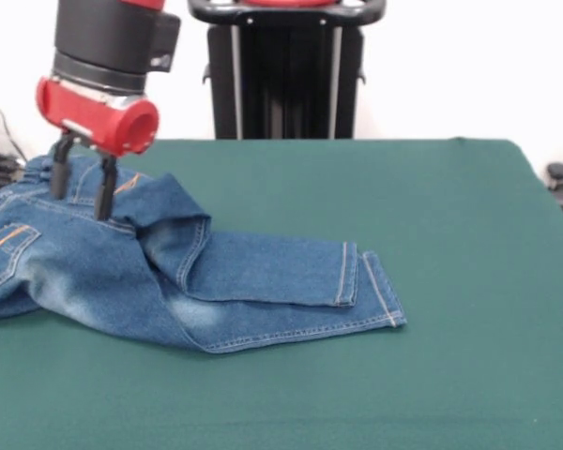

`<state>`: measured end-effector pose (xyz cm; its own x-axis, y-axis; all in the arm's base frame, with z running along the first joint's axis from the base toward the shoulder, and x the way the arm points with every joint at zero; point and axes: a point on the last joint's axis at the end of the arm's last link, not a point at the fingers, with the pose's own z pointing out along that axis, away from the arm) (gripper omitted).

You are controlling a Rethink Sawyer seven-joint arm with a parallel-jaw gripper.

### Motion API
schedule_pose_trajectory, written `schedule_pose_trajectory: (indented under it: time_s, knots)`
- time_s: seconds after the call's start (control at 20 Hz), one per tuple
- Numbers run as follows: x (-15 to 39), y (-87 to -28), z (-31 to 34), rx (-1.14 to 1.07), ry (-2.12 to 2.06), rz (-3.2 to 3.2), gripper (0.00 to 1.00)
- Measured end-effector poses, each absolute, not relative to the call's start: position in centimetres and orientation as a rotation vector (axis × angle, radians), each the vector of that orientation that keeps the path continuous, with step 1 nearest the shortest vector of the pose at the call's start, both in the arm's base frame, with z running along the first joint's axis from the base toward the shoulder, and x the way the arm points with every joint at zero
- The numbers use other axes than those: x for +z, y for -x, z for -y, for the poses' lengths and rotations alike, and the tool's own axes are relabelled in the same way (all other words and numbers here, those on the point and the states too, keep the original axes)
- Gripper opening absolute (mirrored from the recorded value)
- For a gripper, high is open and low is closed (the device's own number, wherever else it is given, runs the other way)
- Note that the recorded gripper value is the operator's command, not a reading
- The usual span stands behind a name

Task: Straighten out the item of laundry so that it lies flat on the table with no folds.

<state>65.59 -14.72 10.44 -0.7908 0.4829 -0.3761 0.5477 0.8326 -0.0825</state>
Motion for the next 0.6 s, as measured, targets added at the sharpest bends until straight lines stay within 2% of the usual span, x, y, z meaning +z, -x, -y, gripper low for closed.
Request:
schedule_pose_trajectory:
  time_s: [0.6]
  knots:
    - [9.7,-66.9,6.8,-0.243,-0.861,-2.669,1.0]
